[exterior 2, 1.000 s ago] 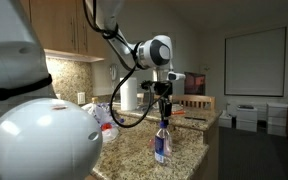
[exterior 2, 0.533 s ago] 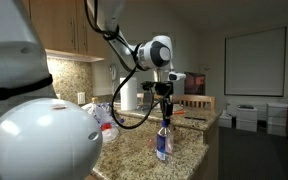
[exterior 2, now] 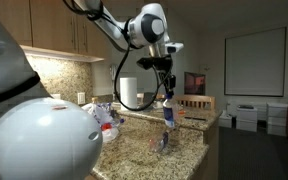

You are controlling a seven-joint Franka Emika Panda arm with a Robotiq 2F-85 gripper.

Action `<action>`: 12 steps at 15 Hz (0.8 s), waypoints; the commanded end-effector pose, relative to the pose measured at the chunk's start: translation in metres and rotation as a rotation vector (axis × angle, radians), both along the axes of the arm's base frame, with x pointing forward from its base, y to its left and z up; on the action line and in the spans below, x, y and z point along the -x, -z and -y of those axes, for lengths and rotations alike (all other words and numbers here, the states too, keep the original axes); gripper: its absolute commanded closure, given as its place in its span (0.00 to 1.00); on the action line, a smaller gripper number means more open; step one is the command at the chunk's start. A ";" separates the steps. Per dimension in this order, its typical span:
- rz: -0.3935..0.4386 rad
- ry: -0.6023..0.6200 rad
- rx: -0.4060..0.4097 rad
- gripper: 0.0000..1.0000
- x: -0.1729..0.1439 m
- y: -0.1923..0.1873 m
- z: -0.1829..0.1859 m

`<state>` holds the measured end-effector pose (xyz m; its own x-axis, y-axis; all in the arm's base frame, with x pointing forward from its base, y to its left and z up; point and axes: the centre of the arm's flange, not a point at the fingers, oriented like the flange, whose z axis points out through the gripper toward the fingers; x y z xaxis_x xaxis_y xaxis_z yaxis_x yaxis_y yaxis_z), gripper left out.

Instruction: Put the plastic bottles in the plastic bag

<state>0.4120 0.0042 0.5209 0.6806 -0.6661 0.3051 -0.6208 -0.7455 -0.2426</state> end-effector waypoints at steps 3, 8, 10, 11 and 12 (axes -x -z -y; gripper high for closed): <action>0.213 -0.203 -0.107 0.92 -0.033 -0.029 -0.008; 0.328 -0.360 -0.265 0.92 -0.111 0.033 -0.056; 0.321 -0.435 -0.324 0.92 -0.131 0.059 -0.093; 0.307 -0.479 -0.354 0.92 -0.136 0.065 -0.111; 0.304 -0.524 -0.382 0.92 -0.135 0.065 -0.125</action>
<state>0.5136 0.1092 0.4748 0.8140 -0.4548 0.3613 -0.1732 -0.7838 -0.5963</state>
